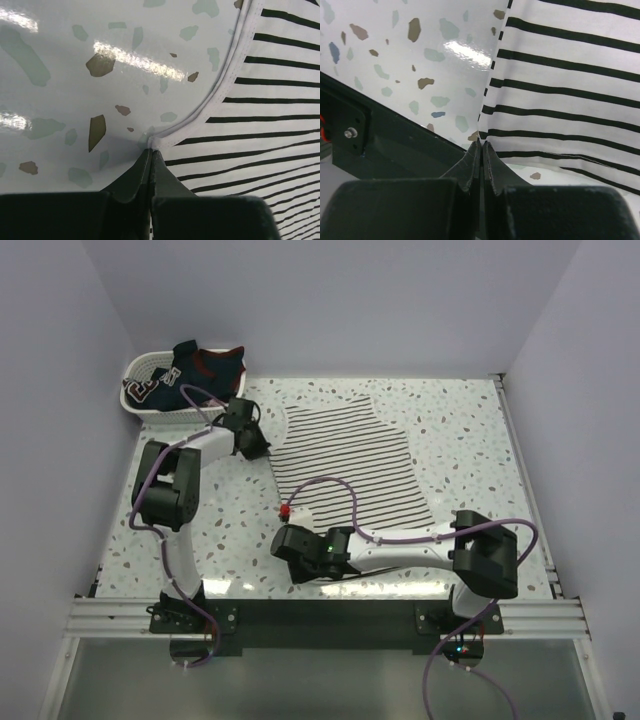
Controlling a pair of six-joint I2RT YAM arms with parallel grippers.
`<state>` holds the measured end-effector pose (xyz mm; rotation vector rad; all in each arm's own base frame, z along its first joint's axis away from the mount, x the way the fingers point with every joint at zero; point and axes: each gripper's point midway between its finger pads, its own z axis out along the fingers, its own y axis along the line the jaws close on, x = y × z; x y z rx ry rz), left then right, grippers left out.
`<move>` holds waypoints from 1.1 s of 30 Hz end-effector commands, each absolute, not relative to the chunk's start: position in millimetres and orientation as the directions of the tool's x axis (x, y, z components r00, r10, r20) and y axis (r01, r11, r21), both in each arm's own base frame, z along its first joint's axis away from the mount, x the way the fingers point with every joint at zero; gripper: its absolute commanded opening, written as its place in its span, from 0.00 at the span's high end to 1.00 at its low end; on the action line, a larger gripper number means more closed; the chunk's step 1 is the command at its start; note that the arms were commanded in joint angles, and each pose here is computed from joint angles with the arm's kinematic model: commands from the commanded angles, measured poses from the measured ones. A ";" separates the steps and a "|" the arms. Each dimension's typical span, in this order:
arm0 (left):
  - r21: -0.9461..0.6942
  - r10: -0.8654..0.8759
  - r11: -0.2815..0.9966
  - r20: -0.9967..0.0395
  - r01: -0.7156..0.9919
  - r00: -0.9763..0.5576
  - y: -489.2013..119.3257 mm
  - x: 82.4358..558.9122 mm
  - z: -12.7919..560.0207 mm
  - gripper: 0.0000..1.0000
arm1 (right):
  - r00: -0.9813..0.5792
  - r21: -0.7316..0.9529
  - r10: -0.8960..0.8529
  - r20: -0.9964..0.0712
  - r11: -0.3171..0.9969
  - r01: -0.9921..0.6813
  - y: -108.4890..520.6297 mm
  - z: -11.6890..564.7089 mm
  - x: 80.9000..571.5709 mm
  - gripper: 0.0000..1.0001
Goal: Fold and stack the tank tops
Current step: Fold the tank top
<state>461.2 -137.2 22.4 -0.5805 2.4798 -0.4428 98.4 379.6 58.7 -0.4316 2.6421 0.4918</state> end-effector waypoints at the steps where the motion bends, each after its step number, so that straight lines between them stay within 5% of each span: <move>1: -0.341 -0.471 0.879 -0.520 -0.333 -0.713 -115.1 474.4 43.7 1.00 | -0.882 0.373 -0.203 -0.426 0.849 -0.376 404.5 65.4 87.5 1.00; 15: -0.300 -0.494 0.868 -0.614 -0.397 -0.615 -63.1 492.7 100.9 1.00 | -0.879 0.488 -0.262 -0.398 0.751 -0.445 478.7 78.5 70.3 1.00; 33: -0.420 -0.468 0.875 -0.599 -0.243 -0.649 -167.0 512.3 129.4 1.00 | -0.899 0.509 -0.108 -0.425 0.792 -0.336 407.4 94.0 95.8 1.00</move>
